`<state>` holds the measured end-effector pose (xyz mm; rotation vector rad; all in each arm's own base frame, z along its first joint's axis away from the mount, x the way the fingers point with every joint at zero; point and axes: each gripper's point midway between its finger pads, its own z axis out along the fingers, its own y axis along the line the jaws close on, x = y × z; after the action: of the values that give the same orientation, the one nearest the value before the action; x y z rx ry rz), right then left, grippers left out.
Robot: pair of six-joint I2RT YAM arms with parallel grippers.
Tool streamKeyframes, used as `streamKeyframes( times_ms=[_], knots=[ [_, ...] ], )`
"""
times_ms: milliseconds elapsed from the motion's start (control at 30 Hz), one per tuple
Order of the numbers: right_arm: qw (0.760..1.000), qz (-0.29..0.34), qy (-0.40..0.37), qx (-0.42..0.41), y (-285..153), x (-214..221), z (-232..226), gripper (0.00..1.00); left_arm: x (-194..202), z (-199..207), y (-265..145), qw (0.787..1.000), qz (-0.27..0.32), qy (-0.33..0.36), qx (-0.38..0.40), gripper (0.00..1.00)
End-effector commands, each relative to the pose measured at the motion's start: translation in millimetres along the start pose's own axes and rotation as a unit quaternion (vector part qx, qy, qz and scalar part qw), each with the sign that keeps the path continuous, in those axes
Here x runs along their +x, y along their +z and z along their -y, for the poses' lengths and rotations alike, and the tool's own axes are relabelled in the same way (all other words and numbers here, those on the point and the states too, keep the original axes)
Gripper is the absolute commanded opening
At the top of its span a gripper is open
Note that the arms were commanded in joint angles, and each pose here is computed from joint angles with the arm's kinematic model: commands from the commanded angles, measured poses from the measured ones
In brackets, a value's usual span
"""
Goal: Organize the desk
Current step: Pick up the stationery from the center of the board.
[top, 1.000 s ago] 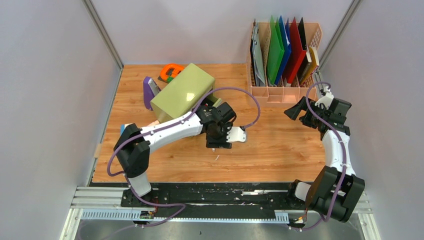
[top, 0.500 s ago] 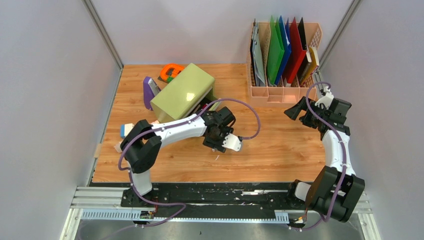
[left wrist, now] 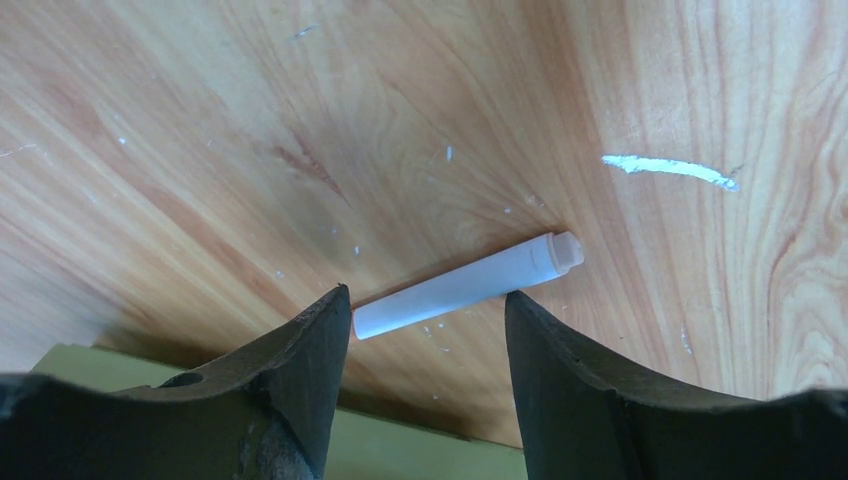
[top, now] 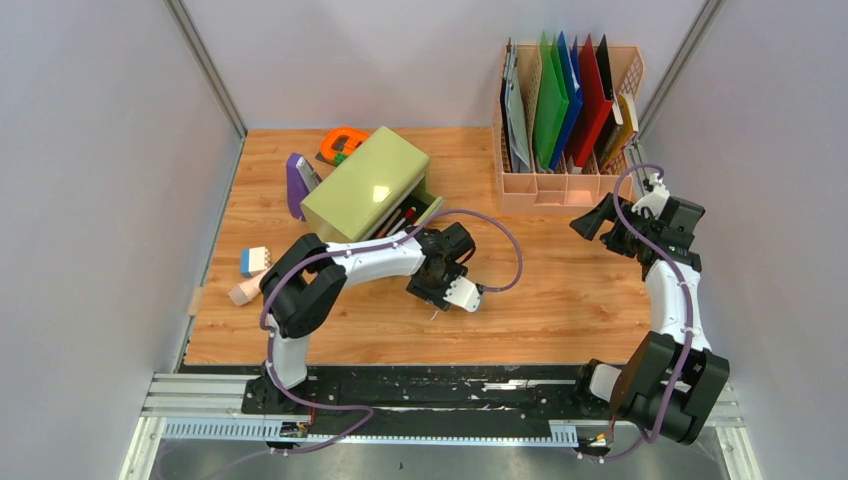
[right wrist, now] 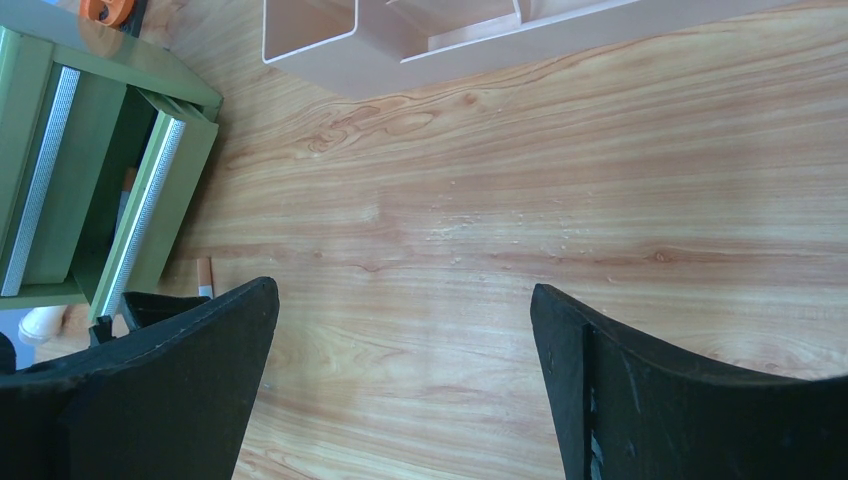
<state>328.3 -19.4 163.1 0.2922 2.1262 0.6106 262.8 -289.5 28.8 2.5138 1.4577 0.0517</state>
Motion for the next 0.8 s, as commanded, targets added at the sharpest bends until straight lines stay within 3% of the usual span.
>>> streamKeyframes(
  times_ms=[0, 233, 400, 767],
  knots=[
    [1.000, 0.013, -0.010, -0.010, -1.1, -6.9, -3.2, 1.00, -0.6, 7.0, 10.3, 1.000, -0.005, 0.011, 0.017, 0.64],
    [1.000, 0.015, -0.012, -0.010, -1.9, -7.9, -3.7, 1.00, -8.4, 21.3, 23.7, 0.998, 0.014, -0.032, 0.051, 0.41],
    [1.000, 0.014, -0.011, -0.011, -1.6, -7.6, -3.4, 1.00, -17.2, 25.0, 25.7, 0.993, 0.035, -0.098, 0.048, 0.31],
    [1.000, 0.015, -0.010, -0.009, -1.6, -7.0, -2.2, 1.00, -52.0, -6.8, -17.9, 0.964, 0.099, -0.247, 0.008, 0.00]
  ],
)
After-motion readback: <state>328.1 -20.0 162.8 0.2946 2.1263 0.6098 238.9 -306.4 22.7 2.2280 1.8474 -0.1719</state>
